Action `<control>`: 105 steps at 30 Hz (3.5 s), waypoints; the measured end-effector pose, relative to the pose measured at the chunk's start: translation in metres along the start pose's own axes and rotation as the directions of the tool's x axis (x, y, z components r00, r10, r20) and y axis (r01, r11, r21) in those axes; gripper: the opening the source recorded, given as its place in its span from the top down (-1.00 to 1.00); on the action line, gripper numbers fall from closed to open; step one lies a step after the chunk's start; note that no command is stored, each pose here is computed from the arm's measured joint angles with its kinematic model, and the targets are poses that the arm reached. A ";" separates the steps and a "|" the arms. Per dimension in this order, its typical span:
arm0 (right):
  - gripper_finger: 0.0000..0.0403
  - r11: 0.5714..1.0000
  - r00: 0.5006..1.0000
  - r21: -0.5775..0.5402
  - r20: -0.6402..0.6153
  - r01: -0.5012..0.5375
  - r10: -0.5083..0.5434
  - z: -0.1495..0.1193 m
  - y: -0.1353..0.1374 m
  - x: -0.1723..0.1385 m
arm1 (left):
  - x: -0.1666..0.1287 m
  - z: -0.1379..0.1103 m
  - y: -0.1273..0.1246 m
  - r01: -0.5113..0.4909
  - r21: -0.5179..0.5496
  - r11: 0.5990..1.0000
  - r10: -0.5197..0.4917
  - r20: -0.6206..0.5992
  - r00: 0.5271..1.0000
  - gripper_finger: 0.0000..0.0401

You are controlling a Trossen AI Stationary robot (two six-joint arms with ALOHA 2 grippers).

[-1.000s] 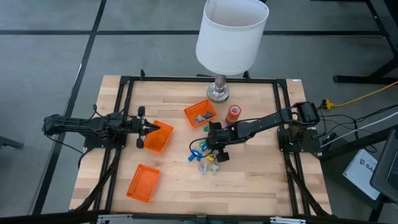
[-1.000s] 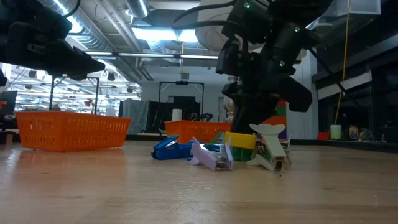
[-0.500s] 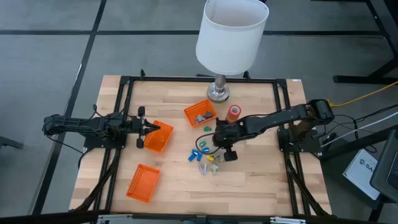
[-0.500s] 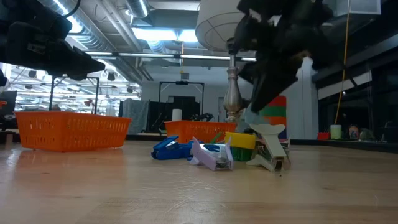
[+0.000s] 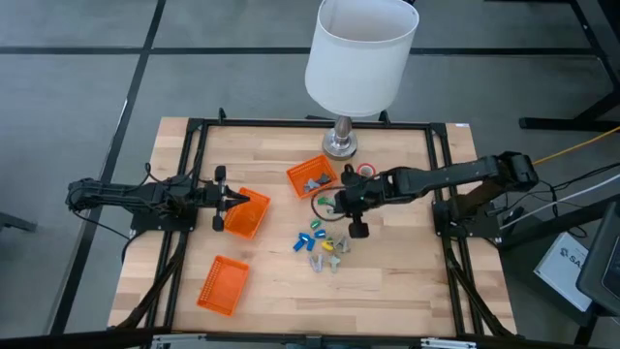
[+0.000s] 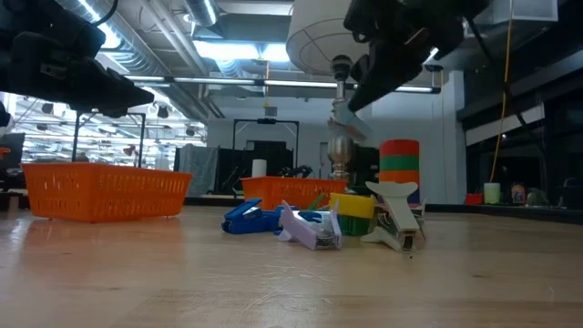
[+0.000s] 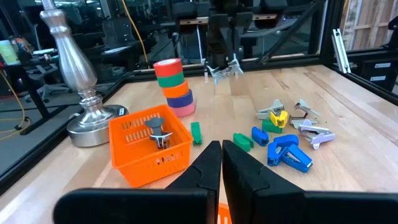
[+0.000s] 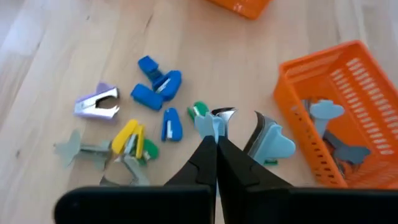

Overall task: Pick and place Stapler, Stapler remover, tape
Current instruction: Put the light blue staple remover into the top orange bin, then put the gray staple remover into the top orange bin

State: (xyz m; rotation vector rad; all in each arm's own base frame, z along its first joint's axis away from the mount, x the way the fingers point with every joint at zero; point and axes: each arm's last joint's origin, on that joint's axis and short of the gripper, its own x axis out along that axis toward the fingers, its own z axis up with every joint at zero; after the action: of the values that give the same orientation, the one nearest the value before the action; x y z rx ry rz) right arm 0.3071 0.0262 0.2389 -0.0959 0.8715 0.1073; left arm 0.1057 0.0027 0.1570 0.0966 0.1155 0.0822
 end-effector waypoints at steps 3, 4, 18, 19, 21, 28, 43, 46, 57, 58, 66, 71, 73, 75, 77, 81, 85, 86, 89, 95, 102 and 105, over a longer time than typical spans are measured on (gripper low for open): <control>1.00 0.999 1.000 0.032 0.024 0.017 -0.018 0.002 -0.008 0.000 | 0.000 0.000 0.000 0.000 0.000 1.000 0.000 -0.001 1.000 0.94; 1.00 0.999 0.999 0.049 0.034 0.024 -0.026 0.003 -0.011 0.000 | 0.000 0.000 0.000 0.000 0.000 1.000 0.000 -0.001 1.000 0.94; 1.00 0.983 0.968 0.162 0.216 0.089 -0.123 0.018 -0.043 -0.004 | 0.000 0.000 0.000 0.000 0.000 1.000 0.000 0.000 1.000 0.95; 1.00 0.982 0.967 0.165 0.223 0.091 -0.127 0.018 -0.044 -0.005 | 0.000 0.000 0.000 0.000 0.000 1.000 0.000 -0.001 1.000 0.95; 1.00 0.980 0.965 0.172 0.224 0.097 -0.135 0.018 -0.047 -0.005 | 0.000 0.000 0.000 0.000 0.000 1.000 0.000 -0.001 1.000 0.95; 1.00 0.968 0.964 0.224 0.210 0.114 -0.162 0.015 -0.058 -0.006 | 0.000 0.000 0.000 0.000 0.000 1.000 0.000 -0.001 1.000 0.94; 1.00 0.941 0.969 0.316 0.165 0.124 -0.183 0.009 -0.069 -0.006 | 0.000 0.000 0.000 0.000 0.000 1.000 0.000 -0.001 1.000 0.95; 1.00 0.929 0.964 0.335 0.151 0.156 -0.217 0.008 -0.072 -0.003 | 0.000 0.000 0.000 0.000 0.000 1.000 0.000 -0.001 1.000 0.94; 1.00 0.931 0.975 0.303 0.026 0.203 -0.221 -0.009 -0.083 0.051 | 0.000 0.000 0.000 0.000 0.000 1.000 0.000 -0.001 1.000 0.94; 1.00 0.934 0.974 0.293 0.033 0.205 -0.224 -0.009 -0.084 0.054 | 0.000 0.000 0.000 0.000 0.000 1.000 0.000 -0.001 1.000 0.94; 1.00 0.922 0.955 0.304 0.096 0.240 -0.280 -0.009 -0.106 0.063 | 0.000 0.000 0.000 0.000 0.000 1.000 0.000 -0.001 1.000 0.94; 0.98 0.907 0.949 0.330 0.084 0.261 -0.304 -0.014 -0.118 0.062 | 0.000 0.000 0.000 0.000 0.000 1.000 0.000 -0.001 1.000 0.94; 0.94 0.903 0.948 0.337 0.079 0.265 -0.308 -0.015 -0.120 0.061 | 0.000 0.000 0.000 0.000 0.000 1.000 0.000 -0.001 1.000 0.95; 0.90 0.904 0.948 0.334 0.079 0.266 -0.308 -0.015 -0.120 0.061 | 0.000 0.000 0.000 0.000 0.000 1.000 0.000 -0.001 1.000 0.95; 0.86 0.905 0.948 0.333 0.080 0.265 -0.307 -0.014 -0.120 0.061 | 0.000 0.000 0.000 0.000 0.000 1.000 0.000 0.000 1.000 0.94; 0.80 0.895 0.939 0.335 0.071 0.295 -0.336 -0.014 -0.121 0.061 | 0.000 0.000 0.000 0.000 0.000 1.000 0.000 -0.001 1.000 0.94; 0.74 0.878 0.925 0.338 0.054 0.338 -0.377 -0.015 -0.122 0.061 | 0.000 0.000 0.000 0.000 0.000 1.000 0.000 -0.001 1.000 0.95; 0.72 0.878 0.925 0.338 0.054 0.338 -0.377 -0.015 -0.122 0.061 | 0.000 0.000 0.000 0.000 0.000 1.000 0.000 0.000 1.000 0.95; 0.66 0.877 0.924 0.343 0.056 0.337 -0.377 -0.015 -0.122 0.061 | 0.000 0.000 0.000 0.000 0.000 1.000 0.000 -0.001 1.000 0.94; 0.51 0.872 0.936 0.390 0.065 0.296 -0.347 -0.015 -0.121 0.061 | 0.000 0.000 0.000 0.000 0.000 1.000 0.000 -0.001 1.000 0.95; 0.45 0.911 0.963 0.349 0.072 0.218 -0.258 -0.011 -0.102 0.065 | 0.000 0.000 0.000 0.000 0.000 1.000 0.000 -0.001 1.000 0.94; 0.45 0.922 0.969 0.329 0.070 0.203 -0.238 -0.010 -0.093 0.067 | 0.000 0.000 0.000 0.000 0.000 1.000 0.000 -0.001 1.000 0.95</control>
State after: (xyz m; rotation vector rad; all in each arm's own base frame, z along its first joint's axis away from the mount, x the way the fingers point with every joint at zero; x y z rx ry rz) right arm 0.3551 -0.0629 0.1850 0.1153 0.7533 -0.2396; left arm 0.1057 0.0027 0.1569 0.0966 0.1164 0.0822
